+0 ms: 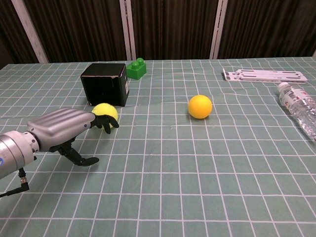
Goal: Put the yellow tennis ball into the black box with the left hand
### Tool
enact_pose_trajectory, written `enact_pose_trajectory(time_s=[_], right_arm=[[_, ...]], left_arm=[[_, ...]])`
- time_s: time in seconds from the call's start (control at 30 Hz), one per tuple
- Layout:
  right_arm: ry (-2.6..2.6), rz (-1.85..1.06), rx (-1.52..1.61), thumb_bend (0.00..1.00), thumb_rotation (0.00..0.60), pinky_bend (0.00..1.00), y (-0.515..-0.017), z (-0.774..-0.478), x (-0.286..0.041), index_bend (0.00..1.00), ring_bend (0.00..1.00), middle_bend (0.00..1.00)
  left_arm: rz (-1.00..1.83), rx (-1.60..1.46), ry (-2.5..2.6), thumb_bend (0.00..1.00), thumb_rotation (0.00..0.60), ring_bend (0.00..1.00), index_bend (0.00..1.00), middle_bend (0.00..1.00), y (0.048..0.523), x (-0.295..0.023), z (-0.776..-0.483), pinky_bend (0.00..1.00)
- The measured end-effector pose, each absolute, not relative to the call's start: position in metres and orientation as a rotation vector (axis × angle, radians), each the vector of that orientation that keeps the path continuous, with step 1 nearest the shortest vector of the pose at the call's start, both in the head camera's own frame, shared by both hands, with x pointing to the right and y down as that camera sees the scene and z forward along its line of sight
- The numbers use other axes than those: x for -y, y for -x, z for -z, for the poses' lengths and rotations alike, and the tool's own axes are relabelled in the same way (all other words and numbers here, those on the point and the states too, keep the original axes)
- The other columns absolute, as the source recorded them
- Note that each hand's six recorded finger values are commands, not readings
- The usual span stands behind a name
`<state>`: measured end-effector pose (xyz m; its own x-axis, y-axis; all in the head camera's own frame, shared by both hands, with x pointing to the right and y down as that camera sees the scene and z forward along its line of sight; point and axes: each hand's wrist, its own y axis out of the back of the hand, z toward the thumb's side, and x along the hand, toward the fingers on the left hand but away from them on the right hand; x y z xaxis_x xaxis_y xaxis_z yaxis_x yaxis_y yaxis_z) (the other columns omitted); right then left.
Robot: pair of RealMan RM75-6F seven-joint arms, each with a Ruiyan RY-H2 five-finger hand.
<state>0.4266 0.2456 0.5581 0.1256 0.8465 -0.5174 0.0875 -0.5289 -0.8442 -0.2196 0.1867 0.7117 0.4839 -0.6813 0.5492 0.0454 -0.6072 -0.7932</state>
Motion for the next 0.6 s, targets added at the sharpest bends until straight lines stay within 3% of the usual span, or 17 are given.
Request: enact_pose_trajectory(time_s=[0.6], right_arm=[[1.746, -1.459, 0.925, 0.21, 0.6, 0.0, -0.43, -0.551, -0.247, 0.0, 0.0, 0.0]], left_arm=[[1.226, -0.558, 1.905, 0.23, 0.554, 0.13, 0.13, 0.22, 0.205, -0.164, -0.729, 0.19]])
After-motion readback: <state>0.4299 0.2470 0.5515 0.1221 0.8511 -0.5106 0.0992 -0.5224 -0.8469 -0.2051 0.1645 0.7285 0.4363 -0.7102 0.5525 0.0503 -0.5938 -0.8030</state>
